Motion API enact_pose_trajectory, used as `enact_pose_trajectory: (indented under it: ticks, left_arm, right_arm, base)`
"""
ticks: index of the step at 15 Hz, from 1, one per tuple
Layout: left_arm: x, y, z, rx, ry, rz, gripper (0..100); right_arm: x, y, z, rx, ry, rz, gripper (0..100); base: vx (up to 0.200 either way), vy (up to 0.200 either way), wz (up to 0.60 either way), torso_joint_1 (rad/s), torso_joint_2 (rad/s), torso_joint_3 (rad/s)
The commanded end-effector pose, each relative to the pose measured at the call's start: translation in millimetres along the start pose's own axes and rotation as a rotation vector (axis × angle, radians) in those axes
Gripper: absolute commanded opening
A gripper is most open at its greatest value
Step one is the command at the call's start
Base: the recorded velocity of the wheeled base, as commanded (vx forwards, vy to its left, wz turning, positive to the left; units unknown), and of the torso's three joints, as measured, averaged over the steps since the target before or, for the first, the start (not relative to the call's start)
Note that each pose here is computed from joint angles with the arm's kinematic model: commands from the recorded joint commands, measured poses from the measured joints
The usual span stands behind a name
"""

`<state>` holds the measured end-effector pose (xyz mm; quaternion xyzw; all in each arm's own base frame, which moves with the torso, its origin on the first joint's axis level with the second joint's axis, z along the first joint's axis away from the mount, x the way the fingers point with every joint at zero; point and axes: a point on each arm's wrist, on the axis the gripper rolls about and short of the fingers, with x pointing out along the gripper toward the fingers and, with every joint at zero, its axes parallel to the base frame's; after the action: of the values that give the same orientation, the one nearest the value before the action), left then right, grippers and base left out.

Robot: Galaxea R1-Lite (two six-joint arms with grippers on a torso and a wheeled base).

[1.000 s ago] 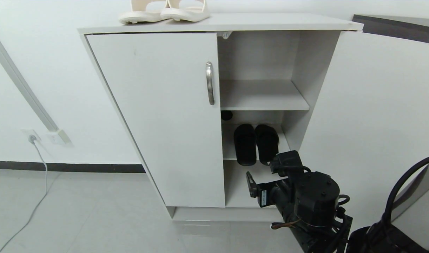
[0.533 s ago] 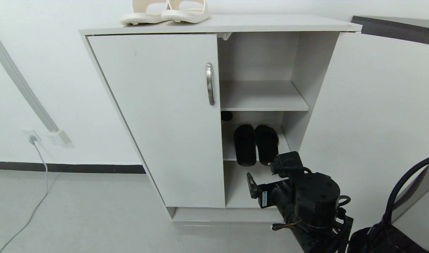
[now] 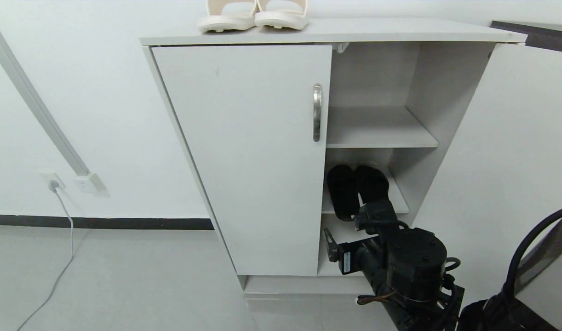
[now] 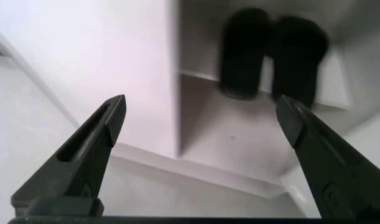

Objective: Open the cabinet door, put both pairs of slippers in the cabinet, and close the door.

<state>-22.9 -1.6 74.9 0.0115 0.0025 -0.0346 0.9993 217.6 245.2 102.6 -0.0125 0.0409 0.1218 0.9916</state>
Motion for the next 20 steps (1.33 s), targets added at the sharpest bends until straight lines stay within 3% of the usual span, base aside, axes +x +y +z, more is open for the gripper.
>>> enact_pose_trajectory:
  ticks: [1, 6, 20]
  left_arm:
    - [0.1, 0.0, 0.0, 0.0, 0.002, 0.0, 0]
    - [-0.1, 0.0, 0.4, 0.0, -0.001, 0.0, 0]
    - [0.0, 0.0, 0.0, 0.015, 0.0, -0.001, 0]
  right_arm:
    - [0.5, -0.1, -1.4, -0.004, 0.004, -0.001, 100]
    - [0.1, -0.2, 0.5, 0.0, -0.01, 0.0, 100]
    - [-2.1, -1.5, -4.2, -0.022, 0.002, 0.001, 100]
  base:
    - [0.0, 0.2, 0.0, 0.002, 0.0, 0.002]
    - [0.0, 0.2, 0.0, 0.002, 0.0, 0.001]
    - [0.0, 0.0, 0.0, 0.0, 0.0, 0.0]
